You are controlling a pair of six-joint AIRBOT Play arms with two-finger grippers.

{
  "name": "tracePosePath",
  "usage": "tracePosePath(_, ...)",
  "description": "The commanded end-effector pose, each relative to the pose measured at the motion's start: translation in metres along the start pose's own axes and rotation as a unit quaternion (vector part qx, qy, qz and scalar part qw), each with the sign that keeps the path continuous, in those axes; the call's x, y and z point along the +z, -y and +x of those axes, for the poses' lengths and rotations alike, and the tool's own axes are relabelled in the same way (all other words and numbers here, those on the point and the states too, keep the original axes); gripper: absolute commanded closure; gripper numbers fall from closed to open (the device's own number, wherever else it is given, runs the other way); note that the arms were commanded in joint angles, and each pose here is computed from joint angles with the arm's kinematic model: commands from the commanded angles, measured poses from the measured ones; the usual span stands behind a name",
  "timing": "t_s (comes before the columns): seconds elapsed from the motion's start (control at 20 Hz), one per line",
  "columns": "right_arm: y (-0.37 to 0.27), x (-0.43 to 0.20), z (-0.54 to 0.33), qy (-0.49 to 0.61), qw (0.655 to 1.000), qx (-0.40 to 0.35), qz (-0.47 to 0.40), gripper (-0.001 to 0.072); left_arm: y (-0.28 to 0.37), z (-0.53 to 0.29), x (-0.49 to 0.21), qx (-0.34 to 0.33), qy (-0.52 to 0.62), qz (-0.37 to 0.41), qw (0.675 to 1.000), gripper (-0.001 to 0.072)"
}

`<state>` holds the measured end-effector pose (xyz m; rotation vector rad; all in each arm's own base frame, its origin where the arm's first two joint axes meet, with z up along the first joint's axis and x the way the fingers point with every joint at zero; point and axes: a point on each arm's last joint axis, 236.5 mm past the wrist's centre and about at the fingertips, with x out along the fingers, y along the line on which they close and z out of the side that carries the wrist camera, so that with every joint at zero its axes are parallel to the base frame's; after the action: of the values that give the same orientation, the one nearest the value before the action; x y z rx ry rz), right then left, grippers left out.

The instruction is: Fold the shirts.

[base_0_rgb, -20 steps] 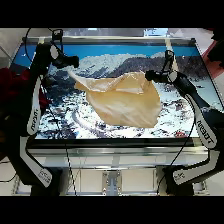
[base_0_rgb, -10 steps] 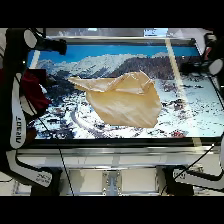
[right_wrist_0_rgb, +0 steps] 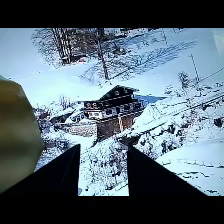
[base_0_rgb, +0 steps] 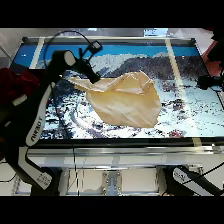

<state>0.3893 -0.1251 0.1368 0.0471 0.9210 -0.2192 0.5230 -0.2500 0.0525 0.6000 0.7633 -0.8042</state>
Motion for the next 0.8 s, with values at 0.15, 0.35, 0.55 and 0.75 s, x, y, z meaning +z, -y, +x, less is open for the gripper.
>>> tracePosePath(0.15, -0.039, -0.001, 0.002, 0.022, 0.996, 0.084, 0.001, 0.0365, 0.061, 0.088, 0.005, -0.019, -0.014, 0.016, 1.000, 0.0005)
tracePosePath(0.35, -0.051, 0.011, -0.001, 0.048, 0.993, 0.110, -0.018, 0.0365, 0.058, 0.117, 0.010, -0.005, -0.017, -0.013, 1.000, 0.0006)
tracePosePath(0.55, -0.059, 0.014, -0.003, 0.057, 0.990, 0.126, -0.031, 0.0365, 0.025, 0.128, -0.001, 0.050, -0.040, -0.025, 0.998, 0.0007)
tracePosePath(0.75, -0.065, 0.017, -0.005, 0.065, 0.988, 0.137, -0.032, 0.0365, 0.030, 0.135, -0.015, 0.040, -0.062, -0.028, 0.997, 0.0011)
